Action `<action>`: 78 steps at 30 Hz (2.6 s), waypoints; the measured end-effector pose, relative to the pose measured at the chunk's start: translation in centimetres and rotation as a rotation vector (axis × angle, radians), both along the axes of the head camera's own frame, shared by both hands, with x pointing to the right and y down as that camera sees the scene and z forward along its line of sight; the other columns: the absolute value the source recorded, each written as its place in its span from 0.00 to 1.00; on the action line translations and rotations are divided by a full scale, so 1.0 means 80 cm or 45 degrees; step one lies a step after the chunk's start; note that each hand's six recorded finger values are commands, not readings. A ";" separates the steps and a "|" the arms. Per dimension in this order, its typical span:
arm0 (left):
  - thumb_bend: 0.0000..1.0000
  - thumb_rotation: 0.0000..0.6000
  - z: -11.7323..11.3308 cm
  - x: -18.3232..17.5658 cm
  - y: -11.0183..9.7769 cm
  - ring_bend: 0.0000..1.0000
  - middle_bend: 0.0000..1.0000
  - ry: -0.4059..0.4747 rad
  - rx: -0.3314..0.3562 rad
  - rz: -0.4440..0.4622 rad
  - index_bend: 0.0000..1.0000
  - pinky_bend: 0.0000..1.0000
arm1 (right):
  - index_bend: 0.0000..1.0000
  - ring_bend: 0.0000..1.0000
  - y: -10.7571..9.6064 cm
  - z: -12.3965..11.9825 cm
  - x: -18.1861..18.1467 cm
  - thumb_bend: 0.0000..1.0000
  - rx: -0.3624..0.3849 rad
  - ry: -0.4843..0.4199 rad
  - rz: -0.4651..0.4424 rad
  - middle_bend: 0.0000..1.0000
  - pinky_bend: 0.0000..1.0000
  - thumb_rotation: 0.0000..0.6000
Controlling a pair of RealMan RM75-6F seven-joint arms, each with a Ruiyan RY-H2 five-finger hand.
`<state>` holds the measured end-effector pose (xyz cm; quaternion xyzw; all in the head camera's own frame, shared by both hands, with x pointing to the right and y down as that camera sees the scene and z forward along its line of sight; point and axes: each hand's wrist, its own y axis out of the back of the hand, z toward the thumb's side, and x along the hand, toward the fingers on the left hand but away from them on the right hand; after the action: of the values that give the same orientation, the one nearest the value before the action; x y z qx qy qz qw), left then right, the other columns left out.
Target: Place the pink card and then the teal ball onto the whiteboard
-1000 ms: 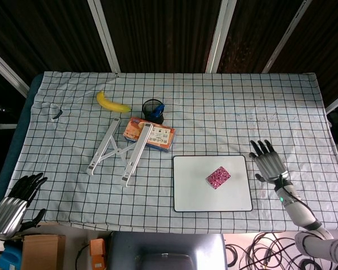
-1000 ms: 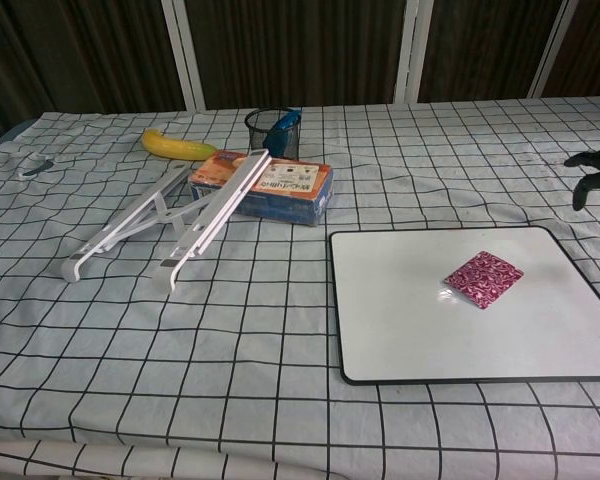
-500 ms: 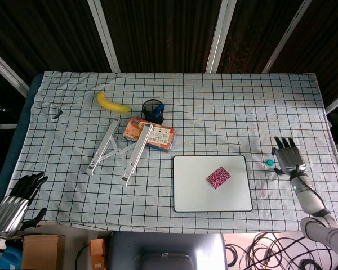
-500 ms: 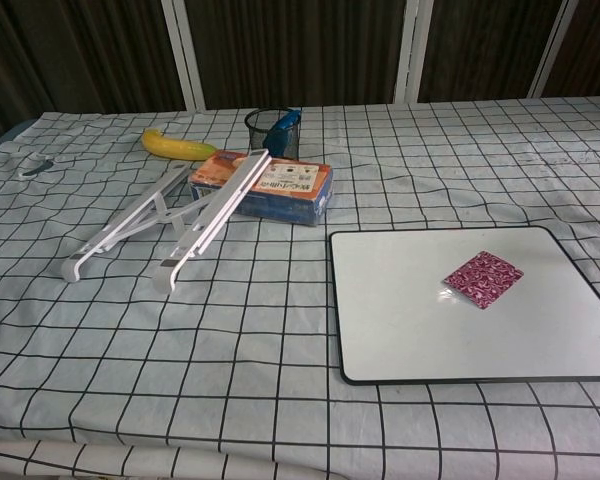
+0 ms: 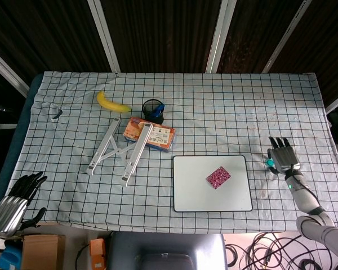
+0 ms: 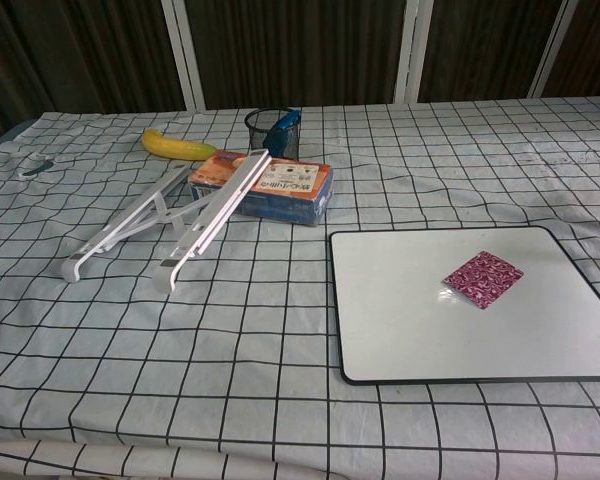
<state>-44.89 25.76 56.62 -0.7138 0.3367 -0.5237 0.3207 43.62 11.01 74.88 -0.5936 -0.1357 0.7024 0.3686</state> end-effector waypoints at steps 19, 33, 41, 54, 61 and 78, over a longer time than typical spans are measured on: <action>0.39 1.00 0.000 0.001 0.000 0.00 0.00 0.006 -0.001 0.003 0.00 0.00 | 0.50 0.00 -0.014 -0.038 -0.041 0.26 0.108 -0.193 0.004 0.00 0.00 1.00; 0.39 1.00 -0.007 -0.004 0.004 0.00 0.00 0.009 0.021 -0.001 0.00 0.00 | 0.48 0.00 0.012 -0.046 -0.220 0.26 0.044 -0.407 -0.297 0.00 0.00 1.00; 0.39 1.00 -0.010 -0.005 0.008 0.00 0.00 0.007 0.024 -0.005 0.00 0.00 | 0.47 0.00 0.034 -0.034 -0.232 0.26 -0.023 -0.379 -0.340 0.00 0.00 1.00; 0.39 1.00 -0.010 -0.004 0.006 0.00 0.00 0.023 0.029 -0.002 0.00 0.00 | 0.33 0.00 0.046 -0.028 -0.222 0.26 -0.065 -0.335 -0.363 0.00 0.00 1.00; 0.39 1.00 -0.011 -0.005 0.007 0.00 0.00 0.022 0.030 0.000 0.00 0.00 | 0.20 0.00 0.045 -0.041 -0.218 0.26 -0.038 -0.355 -0.352 0.00 0.00 1.00; 0.39 1.00 -0.014 0.000 0.008 0.00 0.00 0.010 0.036 0.034 0.00 0.00 | 0.00 0.00 0.140 -0.210 -0.046 0.26 0.443 -0.319 0.036 0.00 0.00 1.00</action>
<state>-44.87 26.42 55.54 -0.7156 0.3357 -0.5119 0.3364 39.92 22.19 58.08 -0.6018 -0.3079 0.5941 0.4359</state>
